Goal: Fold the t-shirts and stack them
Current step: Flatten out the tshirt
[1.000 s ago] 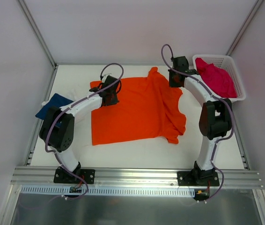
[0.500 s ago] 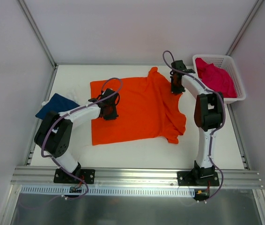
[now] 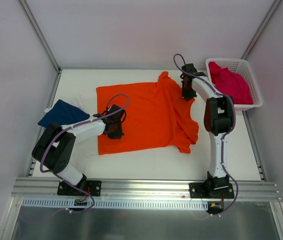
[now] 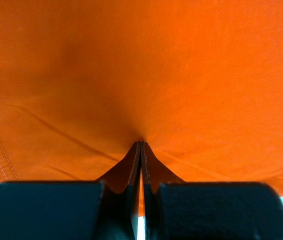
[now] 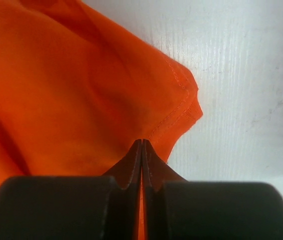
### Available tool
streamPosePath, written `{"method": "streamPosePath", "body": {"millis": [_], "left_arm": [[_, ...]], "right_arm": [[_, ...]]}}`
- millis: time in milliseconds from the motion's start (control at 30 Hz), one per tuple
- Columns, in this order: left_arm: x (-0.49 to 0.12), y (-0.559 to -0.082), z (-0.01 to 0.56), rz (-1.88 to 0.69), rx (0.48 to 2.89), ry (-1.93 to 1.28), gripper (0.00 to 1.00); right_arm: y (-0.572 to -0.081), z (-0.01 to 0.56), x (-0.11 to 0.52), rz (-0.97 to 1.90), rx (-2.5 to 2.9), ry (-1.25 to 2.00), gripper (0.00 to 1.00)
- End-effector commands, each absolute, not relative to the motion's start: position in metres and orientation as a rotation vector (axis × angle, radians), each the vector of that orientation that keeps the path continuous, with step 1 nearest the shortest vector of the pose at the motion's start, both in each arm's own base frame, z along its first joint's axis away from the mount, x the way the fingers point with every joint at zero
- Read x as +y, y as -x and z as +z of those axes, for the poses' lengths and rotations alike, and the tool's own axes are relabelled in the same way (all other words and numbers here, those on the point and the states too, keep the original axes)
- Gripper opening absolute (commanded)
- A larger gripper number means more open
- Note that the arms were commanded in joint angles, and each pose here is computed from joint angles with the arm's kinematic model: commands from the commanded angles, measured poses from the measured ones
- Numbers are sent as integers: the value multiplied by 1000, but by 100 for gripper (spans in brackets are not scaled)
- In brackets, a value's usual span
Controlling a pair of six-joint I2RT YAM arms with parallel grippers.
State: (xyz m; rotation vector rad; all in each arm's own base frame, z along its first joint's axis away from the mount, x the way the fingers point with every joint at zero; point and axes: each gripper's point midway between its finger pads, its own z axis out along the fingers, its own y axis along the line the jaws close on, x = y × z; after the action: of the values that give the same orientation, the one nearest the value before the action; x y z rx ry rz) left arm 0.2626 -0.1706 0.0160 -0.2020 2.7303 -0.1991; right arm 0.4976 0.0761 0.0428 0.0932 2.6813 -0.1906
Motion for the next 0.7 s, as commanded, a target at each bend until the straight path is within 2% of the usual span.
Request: {"method": "streamPosePath", "body": {"millis": [0, 667], "left_arm": [[-166, -255, 14, -180, 2726, 242, 0], [-129, -209, -2, -85, 2757, 284, 0]], "right_arm": [[-501, 47, 73, -196, 2699, -130, 1], [-498, 46, 46, -129, 2786, -242, 1]]}}
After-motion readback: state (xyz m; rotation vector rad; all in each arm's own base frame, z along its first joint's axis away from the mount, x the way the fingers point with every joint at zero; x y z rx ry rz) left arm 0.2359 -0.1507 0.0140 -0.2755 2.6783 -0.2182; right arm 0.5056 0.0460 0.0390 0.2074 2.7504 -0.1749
